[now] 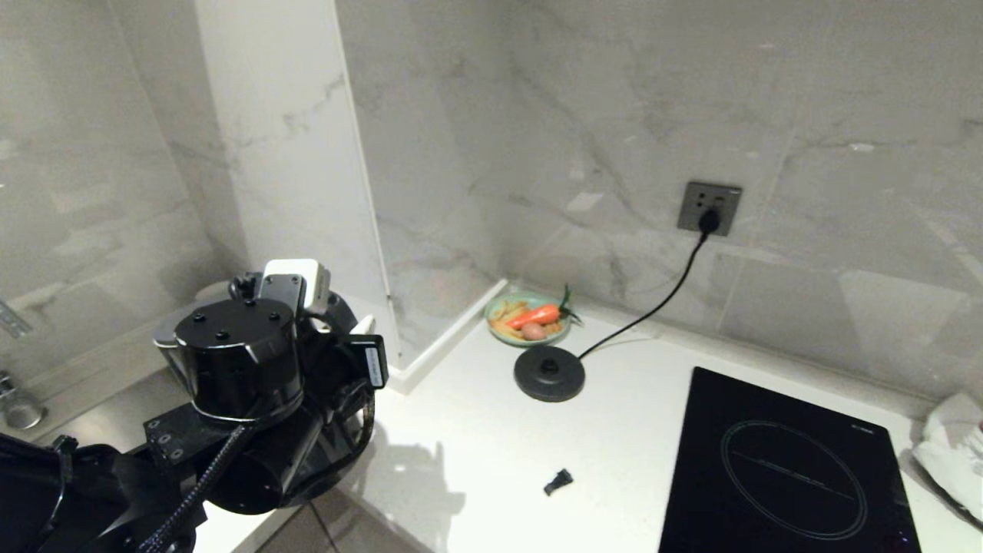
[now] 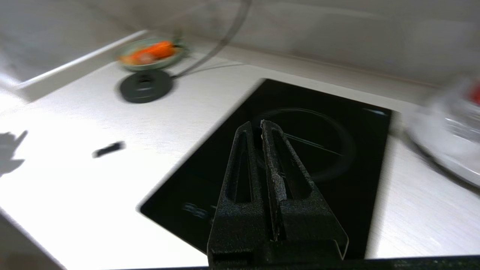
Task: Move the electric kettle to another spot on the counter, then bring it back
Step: Place it by the sink
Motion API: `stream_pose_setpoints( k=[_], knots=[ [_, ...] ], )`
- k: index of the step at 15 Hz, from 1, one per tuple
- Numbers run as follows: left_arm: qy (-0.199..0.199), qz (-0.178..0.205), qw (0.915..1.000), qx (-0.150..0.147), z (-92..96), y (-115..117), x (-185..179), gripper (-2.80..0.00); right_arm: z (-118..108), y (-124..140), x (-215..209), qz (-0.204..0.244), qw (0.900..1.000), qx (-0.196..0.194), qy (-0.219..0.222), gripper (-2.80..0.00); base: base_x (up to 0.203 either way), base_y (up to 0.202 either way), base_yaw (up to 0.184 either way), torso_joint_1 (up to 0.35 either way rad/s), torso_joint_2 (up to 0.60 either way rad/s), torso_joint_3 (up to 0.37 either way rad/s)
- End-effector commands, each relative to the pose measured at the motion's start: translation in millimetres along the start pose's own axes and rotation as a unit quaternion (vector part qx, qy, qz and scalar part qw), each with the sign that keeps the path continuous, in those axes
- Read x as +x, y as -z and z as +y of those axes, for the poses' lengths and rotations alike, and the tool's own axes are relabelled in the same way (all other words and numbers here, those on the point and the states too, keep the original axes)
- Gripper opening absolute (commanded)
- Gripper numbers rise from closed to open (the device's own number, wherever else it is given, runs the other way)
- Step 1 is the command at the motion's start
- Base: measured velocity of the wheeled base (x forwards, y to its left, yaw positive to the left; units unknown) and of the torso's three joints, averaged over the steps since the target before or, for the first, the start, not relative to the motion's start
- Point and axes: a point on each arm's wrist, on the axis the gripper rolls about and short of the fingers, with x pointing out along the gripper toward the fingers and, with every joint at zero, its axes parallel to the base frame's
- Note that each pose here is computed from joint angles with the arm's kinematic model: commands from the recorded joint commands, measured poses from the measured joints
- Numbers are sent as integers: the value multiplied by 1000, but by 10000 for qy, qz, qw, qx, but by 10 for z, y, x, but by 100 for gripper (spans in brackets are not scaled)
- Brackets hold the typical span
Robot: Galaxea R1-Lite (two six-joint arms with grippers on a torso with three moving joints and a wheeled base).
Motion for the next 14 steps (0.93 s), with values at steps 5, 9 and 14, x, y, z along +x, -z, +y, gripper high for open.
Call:
stream_pose_setpoints(
  k=[5, 9, 14],
  knots=[
    [-13, -23, 10000, -18, -1, -3, 2, -280, 0, 0, 1, 4, 10000, -1, -1, -280, -1, -7, 178, 3, 5, 3],
    [-20, -25, 10000, -19, -1, -4, 2, -280, 0, 0, 1, 4, 10000, -1, -1, -280, -3, -7, 177, 1, 6, -1],
    [-28, -25, 10000, -19, 2, -4, -2, -280, 0, 0, 1, 4, 10000, -1, -1, -280, -2, -8, 168, 1, 7, 3]
  ],
)
